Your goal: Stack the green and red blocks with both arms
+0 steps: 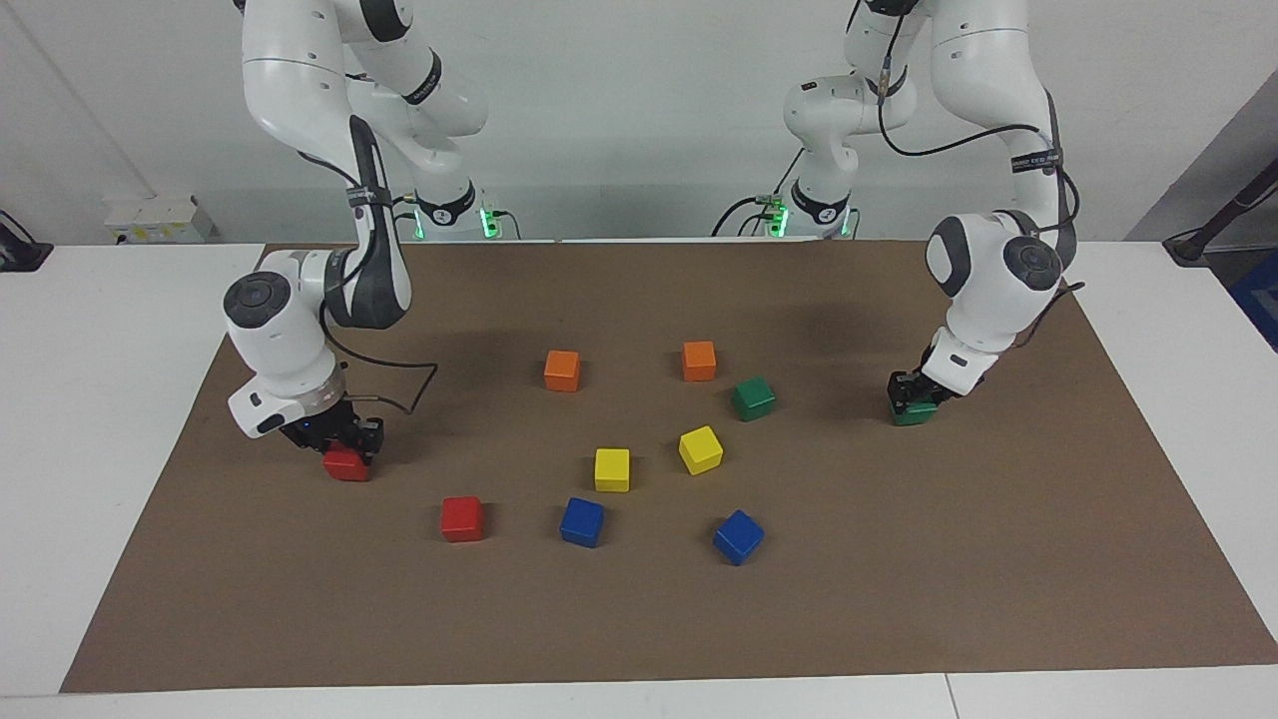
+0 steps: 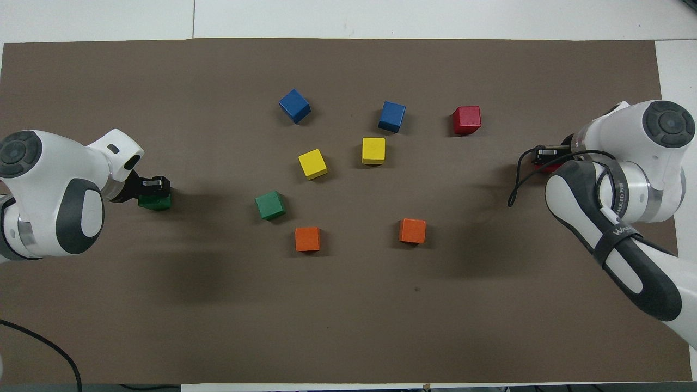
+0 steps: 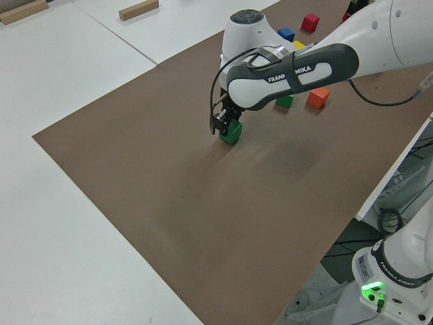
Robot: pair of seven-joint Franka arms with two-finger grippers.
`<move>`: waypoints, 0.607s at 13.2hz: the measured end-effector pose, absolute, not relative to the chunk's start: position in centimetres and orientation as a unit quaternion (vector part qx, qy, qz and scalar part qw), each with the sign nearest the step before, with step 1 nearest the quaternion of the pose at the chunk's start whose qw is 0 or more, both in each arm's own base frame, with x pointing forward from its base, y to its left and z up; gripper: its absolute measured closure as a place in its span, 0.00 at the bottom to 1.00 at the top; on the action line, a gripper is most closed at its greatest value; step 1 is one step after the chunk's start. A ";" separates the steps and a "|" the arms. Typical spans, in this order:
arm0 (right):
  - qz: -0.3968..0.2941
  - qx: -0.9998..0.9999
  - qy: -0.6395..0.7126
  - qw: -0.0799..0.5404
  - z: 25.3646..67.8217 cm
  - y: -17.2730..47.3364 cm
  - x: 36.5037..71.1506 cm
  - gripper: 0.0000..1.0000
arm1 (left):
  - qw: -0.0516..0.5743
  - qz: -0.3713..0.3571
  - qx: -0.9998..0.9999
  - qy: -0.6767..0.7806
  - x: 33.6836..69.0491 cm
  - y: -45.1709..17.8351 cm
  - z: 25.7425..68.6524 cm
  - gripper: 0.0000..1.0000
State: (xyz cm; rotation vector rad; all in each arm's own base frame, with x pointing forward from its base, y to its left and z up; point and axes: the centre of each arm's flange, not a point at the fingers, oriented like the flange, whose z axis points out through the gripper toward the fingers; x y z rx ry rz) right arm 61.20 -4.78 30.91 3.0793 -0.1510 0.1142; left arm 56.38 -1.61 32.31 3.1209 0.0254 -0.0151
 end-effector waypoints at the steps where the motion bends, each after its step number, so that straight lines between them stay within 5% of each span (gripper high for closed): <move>1: 0.037 0.998 -0.049 0.028 30.9 -4.8 61.2 0.45 | 0.010 -0.005 1.000 0.008 56.4 -1.6 32.3 0.45; 4: 0.037 0.998 -0.053 0.028 30.9 -5.3 61.2 0.41 | 0.011 -0.004 1.000 0.008 56.4 -1.8 32.3 0.16; 5: 0.037 0.998 -0.053 0.028 30.9 -5.3 61.2 0.29 | 0.011 -0.004 1.000 0.008 56.4 -1.8 32.3 0.03; 8: 0.039 0.998 -0.050 0.028 31.0 -5.0 61.3 0.00 | 0.014 -0.003 0.999 0.034 57.5 -2.8 34.4 0.00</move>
